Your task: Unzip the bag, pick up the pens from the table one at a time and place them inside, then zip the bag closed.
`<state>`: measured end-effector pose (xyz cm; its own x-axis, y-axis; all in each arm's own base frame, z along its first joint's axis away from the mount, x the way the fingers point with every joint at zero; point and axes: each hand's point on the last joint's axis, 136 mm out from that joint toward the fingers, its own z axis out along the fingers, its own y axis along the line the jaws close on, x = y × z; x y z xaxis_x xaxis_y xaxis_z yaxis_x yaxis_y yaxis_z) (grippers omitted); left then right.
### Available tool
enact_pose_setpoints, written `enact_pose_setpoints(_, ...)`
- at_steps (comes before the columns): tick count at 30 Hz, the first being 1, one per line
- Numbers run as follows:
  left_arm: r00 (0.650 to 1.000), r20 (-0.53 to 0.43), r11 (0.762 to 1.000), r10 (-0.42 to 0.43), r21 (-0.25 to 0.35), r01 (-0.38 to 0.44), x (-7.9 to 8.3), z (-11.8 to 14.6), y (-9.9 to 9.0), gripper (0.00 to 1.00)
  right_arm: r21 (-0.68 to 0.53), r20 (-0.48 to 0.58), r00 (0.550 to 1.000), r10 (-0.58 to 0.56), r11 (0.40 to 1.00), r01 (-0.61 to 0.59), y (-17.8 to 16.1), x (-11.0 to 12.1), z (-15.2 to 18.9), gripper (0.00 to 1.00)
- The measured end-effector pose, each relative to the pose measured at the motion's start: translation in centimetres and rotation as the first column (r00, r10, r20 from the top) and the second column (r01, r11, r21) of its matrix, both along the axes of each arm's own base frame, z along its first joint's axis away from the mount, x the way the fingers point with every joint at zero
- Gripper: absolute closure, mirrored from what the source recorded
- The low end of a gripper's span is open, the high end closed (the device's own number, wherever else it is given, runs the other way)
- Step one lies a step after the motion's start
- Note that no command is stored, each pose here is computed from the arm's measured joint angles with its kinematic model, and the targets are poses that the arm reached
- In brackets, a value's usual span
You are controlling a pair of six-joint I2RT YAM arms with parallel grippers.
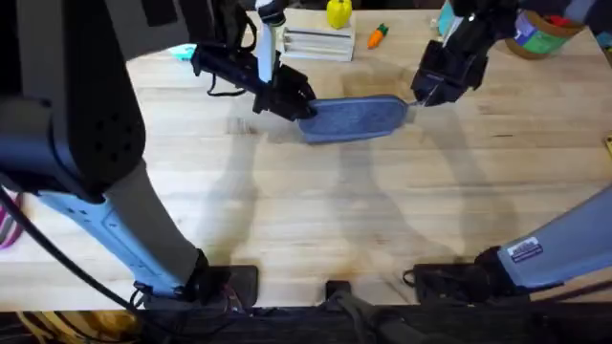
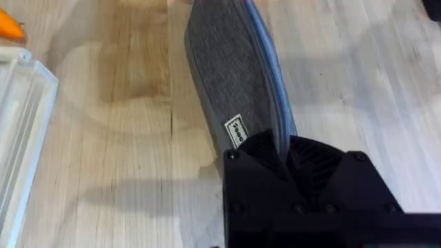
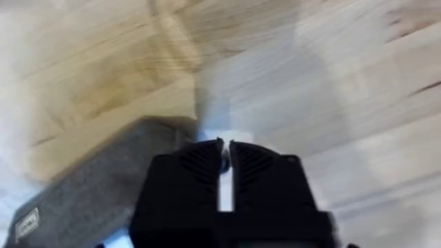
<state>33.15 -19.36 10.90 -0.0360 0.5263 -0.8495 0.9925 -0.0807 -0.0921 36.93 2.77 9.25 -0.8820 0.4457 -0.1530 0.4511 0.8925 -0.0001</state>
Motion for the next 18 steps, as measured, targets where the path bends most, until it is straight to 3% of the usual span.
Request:
enact_pose_setpoints(1, 1.000, -0.008, 1.000, 0.012, 0.018, -0.012, 0.1, -0.3, 0.6, 0.959, -0.035, 0.092, 0.995, -0.025, 0.999, 0.028, -1.4, 0.7, 3.3, 0.407)
enact_pose_setpoints(4, 1.000, -0.005, 0.999, 0.023, 0.026, -0.023, 0.3, -0.4, 1.0, 0.959, -0.032, 0.172, 0.985, -0.031, 0.999, 0.037, -1.9, 1.2, 6.1, 0.034)
enact_pose_setpoints(18, 1.000, -0.003, 0.999, 0.024, 0.029, -0.023, 0.3, -0.4, 1.1, 0.959, -0.015, 0.349, 0.937, -0.022, 0.999, 0.029, -1.9, 0.8, 12.3, 0.003)
